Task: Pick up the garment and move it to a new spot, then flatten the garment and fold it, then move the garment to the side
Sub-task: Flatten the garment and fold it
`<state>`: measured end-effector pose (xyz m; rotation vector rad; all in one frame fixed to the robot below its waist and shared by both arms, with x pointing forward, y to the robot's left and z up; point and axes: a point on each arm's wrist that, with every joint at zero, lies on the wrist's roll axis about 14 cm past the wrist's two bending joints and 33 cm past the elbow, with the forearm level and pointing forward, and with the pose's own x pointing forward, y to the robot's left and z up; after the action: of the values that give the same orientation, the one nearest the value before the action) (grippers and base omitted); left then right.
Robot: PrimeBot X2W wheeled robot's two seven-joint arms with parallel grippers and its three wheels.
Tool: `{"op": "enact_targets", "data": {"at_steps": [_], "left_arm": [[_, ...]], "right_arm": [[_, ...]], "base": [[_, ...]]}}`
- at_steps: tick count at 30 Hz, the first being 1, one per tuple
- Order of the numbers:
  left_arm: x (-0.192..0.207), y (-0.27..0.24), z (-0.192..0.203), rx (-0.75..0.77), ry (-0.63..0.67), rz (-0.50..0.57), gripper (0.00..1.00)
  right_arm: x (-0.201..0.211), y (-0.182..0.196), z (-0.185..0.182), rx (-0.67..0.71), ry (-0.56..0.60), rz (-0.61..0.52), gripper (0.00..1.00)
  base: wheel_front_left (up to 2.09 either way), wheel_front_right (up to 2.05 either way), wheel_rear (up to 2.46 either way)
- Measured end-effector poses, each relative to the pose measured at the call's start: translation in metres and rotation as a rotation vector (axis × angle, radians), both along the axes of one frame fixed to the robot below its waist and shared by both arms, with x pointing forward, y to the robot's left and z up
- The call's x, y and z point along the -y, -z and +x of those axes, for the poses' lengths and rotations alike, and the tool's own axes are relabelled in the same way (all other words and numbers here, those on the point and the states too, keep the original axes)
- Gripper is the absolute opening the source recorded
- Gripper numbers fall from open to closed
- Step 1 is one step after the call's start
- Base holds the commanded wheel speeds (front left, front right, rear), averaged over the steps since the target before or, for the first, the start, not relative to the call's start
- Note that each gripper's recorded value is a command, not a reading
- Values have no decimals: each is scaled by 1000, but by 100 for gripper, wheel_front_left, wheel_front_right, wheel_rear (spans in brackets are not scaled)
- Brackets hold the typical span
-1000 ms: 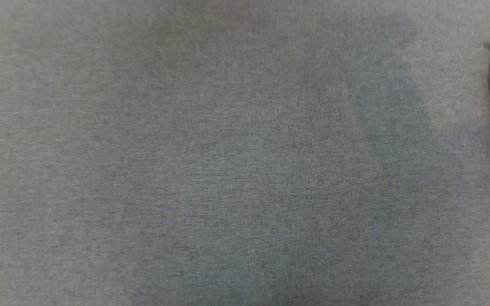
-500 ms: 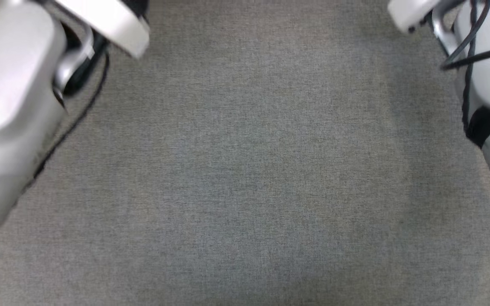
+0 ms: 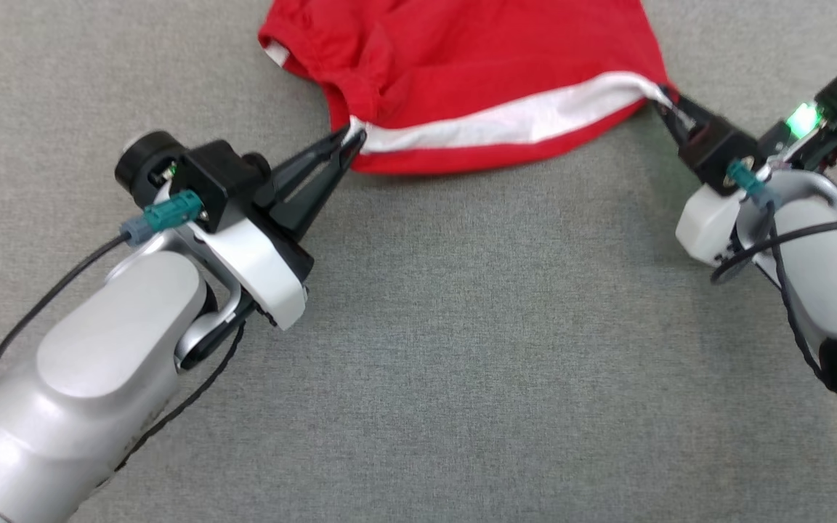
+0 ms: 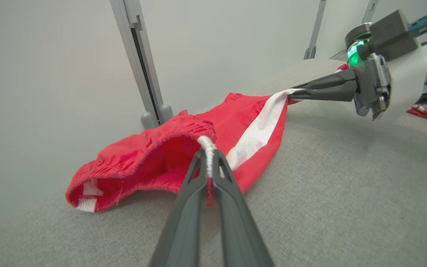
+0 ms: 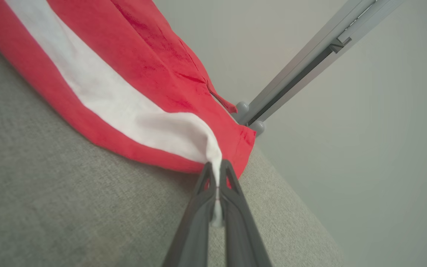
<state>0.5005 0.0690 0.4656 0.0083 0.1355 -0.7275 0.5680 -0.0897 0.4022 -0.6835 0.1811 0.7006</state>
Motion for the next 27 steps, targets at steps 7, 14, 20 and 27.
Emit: {"op": "enact_targets", "data": {"at_steps": [7,14,20,27], "left_arm": [[4,-13,-29,5,11,-6,0],[14,-14,-56,-8,42,-8,0],[28,-9,-88,-36,105,-6,0],[48,1,-130,-82,208,-3,0]], "right_arm": [[18,-10,-28,-36,2,-37,0],[35,-8,-63,-100,-2,-63,0],[61,-20,-90,-132,8,-76,0],[88,-35,-116,-148,39,-59,0]], "base": [[0,0,0],[0,0,0],[0,0,0],[0,0,0]]}}
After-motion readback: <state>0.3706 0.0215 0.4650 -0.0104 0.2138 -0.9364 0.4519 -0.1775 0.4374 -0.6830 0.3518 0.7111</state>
